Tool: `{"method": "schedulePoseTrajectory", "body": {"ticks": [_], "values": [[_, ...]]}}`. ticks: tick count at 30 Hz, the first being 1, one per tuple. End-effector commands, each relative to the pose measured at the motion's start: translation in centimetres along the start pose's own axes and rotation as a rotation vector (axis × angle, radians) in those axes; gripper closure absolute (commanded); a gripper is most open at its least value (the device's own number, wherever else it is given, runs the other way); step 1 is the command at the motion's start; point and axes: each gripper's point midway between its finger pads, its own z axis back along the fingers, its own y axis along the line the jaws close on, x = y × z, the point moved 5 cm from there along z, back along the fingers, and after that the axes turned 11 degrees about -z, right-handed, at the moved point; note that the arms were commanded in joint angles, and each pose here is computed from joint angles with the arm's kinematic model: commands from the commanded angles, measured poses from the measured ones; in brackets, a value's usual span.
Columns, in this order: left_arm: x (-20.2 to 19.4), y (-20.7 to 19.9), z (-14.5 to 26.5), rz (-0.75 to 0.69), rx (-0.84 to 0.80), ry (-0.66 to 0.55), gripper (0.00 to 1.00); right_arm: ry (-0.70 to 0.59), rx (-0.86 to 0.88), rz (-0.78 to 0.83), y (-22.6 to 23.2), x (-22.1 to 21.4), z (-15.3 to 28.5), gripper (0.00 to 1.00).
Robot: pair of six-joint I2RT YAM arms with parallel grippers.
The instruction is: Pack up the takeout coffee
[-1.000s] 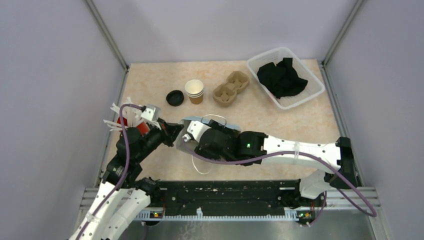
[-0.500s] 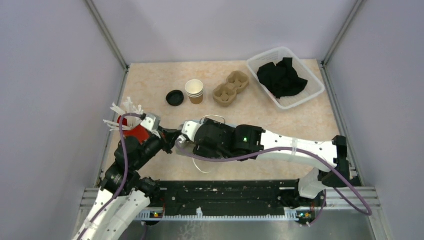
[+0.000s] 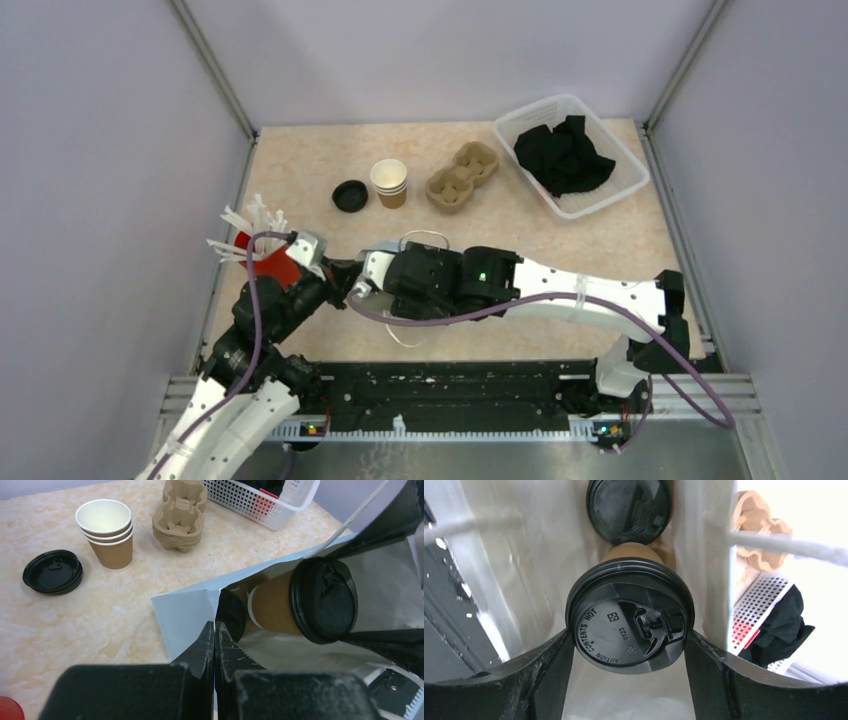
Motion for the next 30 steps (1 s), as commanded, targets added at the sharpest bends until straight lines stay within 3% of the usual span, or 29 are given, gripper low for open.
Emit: {"method": "schedulePoseTrajectory", "body": {"ticks": [1,9,21,30], "values": [[1.4,0.8,-0.8,-0.062,0.043,-0.084,1.00,0.035,0.020,0.054,1.2,-1.2,-0.2,0.49],[0.4,1.1,-1.3,-0.029,0.070,-0.065,1.00,0.017,0.030,0.003,2.1,-2.3,-1.2,0.49],[-0.5,0.1,-1.3,0.043,0.012,-0.027,1.00,0.009,-0.150,-0.066,-0.5,-3.1,-1.4,0.49],[0.1,-0.5,-0.9,0.041,-0.030,-0.033,1.00,-0.015,-0.088,-0.048,-1.8,-2.8,-3.0,0.49]]}}
